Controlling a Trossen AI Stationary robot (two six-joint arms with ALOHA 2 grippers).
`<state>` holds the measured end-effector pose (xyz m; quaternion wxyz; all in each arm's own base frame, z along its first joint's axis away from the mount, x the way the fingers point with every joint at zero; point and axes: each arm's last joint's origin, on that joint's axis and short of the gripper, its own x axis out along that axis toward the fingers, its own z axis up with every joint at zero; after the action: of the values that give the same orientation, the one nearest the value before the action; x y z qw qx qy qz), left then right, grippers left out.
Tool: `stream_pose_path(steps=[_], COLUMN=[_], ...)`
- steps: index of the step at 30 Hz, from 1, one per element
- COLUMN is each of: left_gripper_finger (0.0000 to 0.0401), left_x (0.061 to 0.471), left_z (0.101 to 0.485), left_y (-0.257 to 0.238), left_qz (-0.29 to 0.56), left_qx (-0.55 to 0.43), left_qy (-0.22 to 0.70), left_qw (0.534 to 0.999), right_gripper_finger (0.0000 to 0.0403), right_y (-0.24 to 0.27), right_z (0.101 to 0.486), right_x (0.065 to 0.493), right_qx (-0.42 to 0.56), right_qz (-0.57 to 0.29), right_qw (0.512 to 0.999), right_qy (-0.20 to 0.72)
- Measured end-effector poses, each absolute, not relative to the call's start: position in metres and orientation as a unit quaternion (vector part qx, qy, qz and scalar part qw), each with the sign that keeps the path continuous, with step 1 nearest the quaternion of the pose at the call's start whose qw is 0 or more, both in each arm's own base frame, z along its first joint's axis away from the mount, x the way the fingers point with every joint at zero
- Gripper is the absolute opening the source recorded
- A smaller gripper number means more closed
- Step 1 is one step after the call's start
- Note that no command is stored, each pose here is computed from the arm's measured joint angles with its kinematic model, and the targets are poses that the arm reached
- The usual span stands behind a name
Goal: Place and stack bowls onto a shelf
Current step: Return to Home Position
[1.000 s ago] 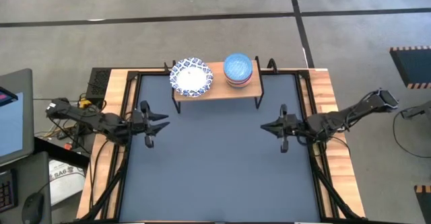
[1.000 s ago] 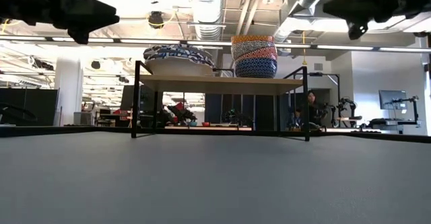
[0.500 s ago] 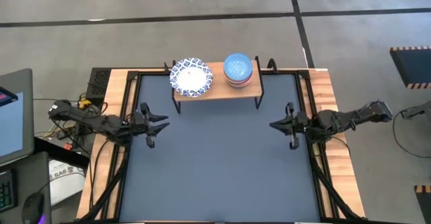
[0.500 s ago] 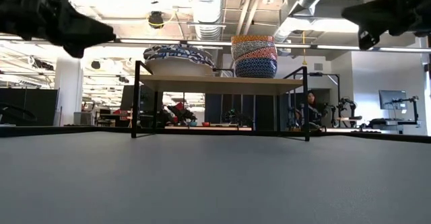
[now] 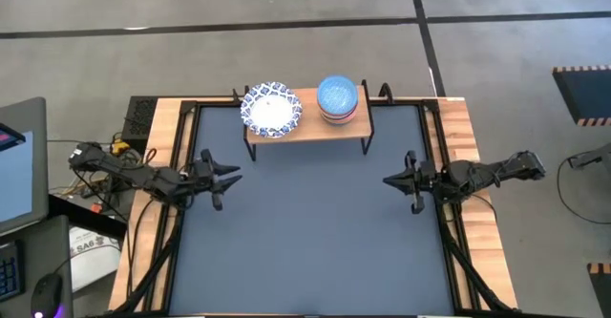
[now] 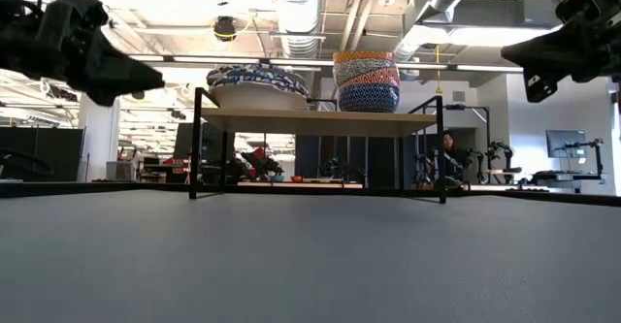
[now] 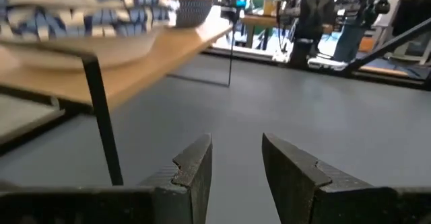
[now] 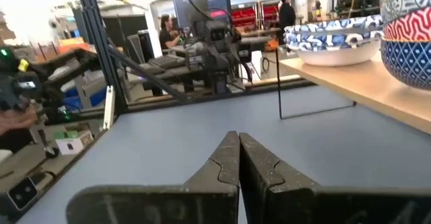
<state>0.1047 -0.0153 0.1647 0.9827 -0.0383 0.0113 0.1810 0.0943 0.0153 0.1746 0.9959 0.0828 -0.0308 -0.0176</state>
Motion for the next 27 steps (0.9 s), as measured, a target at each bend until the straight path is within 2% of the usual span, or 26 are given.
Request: stream_pose_path(steps=[7,10,19,27], left_gripper_finger=[0.0116,0.0116,0.0116,0.0116], left_x=[0.105,0.105,0.097,0.093], left_z=[0.157,0.156,0.173,0.173], left_y=[-0.017,-0.016,-0.012,-0.014], left_qz=[0.152,0.177,0.197,0.133], left_qx=[-0.03,-0.004,0.044,0.038], left_qy=[0.05,0.053,-0.015,-0.03], left_qw=[0.987,0.983,0.979,0.99], right_gripper_finger=[0.0025,0.0037,0.005,0.0051], right_y=[0.014,0.014,0.014,0.014], right_z=[0.172,0.172,0.171,0.171], right_x=[0.096,0.096,0.096,0.096], right_qx=[0.07,0.055,0.097,0.097], right_qz=[-0.026,-0.029,-0.029,-0.03], right_qw=[0.997,0.998,0.995,0.995], right_qy=[-0.022,-0.021,-0.021,-0.02])
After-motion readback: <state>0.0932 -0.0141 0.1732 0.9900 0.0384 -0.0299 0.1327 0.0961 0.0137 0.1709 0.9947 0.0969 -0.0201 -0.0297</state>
